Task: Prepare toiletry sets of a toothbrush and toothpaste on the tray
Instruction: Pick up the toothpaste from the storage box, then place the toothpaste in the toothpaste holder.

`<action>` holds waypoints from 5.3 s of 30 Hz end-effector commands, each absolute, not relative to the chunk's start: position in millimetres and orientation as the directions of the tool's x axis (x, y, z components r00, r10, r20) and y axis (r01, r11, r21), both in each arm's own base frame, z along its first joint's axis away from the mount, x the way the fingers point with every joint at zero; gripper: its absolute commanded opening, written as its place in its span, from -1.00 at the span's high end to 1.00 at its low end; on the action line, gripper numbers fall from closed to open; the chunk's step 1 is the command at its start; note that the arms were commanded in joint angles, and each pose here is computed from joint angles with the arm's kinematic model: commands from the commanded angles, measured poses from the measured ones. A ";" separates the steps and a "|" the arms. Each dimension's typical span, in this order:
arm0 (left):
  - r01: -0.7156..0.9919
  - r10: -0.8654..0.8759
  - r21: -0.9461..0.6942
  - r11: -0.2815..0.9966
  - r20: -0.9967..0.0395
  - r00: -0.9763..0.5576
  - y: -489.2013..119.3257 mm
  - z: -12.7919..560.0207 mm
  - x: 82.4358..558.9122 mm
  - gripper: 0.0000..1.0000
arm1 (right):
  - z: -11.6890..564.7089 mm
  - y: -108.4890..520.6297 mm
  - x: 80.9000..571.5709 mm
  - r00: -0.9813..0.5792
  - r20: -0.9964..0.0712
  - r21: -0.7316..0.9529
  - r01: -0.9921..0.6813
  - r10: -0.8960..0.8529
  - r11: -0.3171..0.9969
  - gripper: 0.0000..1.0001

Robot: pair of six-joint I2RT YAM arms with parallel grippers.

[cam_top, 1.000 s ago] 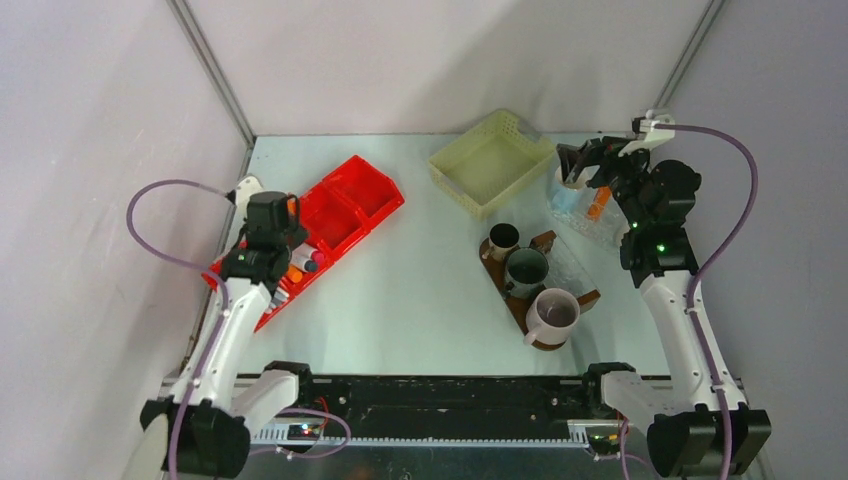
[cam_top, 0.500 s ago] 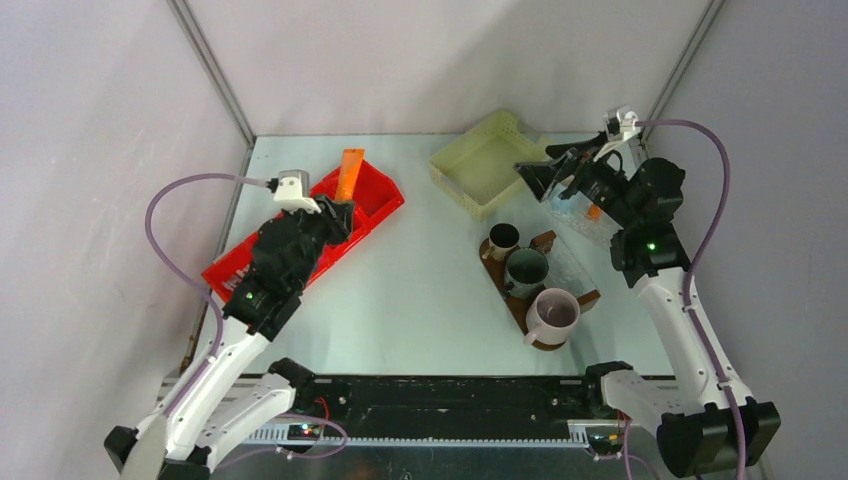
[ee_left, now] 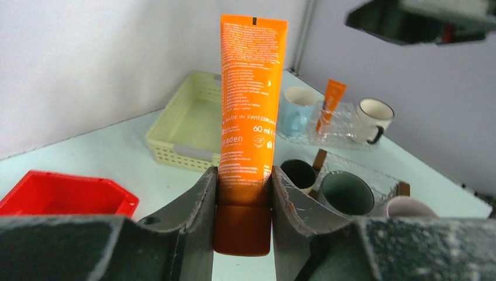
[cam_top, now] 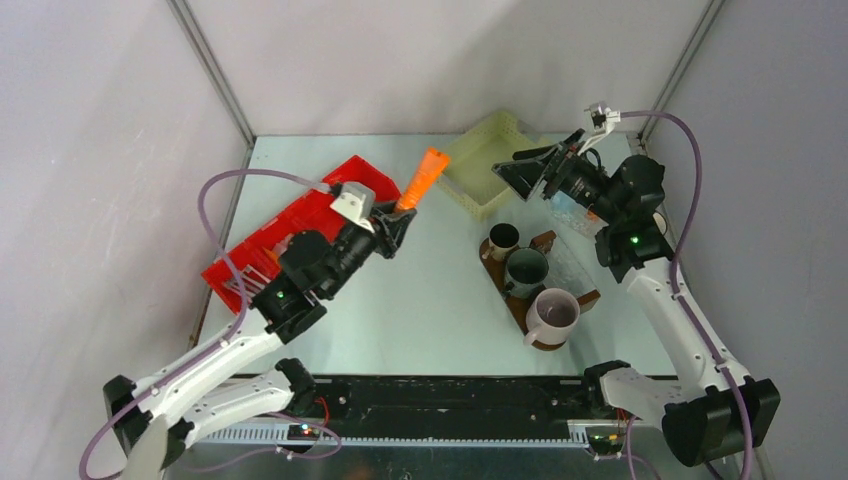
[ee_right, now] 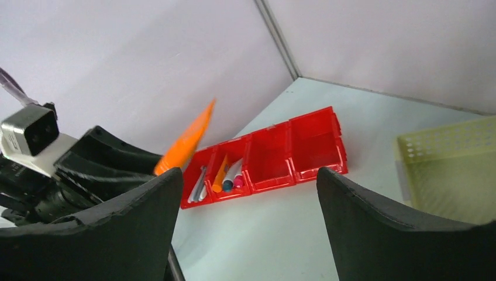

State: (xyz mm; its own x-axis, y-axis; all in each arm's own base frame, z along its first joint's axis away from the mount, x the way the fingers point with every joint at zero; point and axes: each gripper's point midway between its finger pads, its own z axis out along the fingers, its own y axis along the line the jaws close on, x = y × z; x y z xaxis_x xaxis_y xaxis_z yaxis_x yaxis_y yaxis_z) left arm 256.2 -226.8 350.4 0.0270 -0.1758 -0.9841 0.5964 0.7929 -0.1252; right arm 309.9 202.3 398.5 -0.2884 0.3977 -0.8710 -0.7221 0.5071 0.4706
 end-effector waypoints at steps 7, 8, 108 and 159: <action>0.695 -0.156 0.032 0.718 -0.966 0.206 -272.2 389.1 240.3 0.99 | 441.4 226.2 297.5 -0.336 -0.794 0.543 -0.766 0.506 0.344 -0.64; 0.697 -0.162 0.034 0.717 -0.964 0.213 -273.6 391.6 239.5 0.99 | 441.3 226.7 299.4 -0.340 -0.786 0.554 -0.758 0.516 0.344 -0.62; -0.241 0.060 0.092 0.966 -0.989 -0.136 14.7 269.3 259.2 -0.99 | 292.6 -103.9 435.2 0.108 -0.987 -0.128 -0.117 -0.116 0.985 1.00; -0.237 0.069 0.107 0.966 -0.984 -0.163 17.9 258.6 264.0 -0.99 | 194.5 -104.4 459.9 0.050 -0.997 -0.074 -0.311 -0.062 0.948 0.90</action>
State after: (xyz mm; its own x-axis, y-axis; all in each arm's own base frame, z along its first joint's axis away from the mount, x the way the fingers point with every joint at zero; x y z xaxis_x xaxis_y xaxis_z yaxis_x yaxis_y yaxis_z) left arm 261.5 18.3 254.6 -0.1945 0.0796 -0.9777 -0.2361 0.9636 0.1254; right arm 455.7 -102.5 181.2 -0.0290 -0.0061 -0.9996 -0.2935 0.9559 0.0027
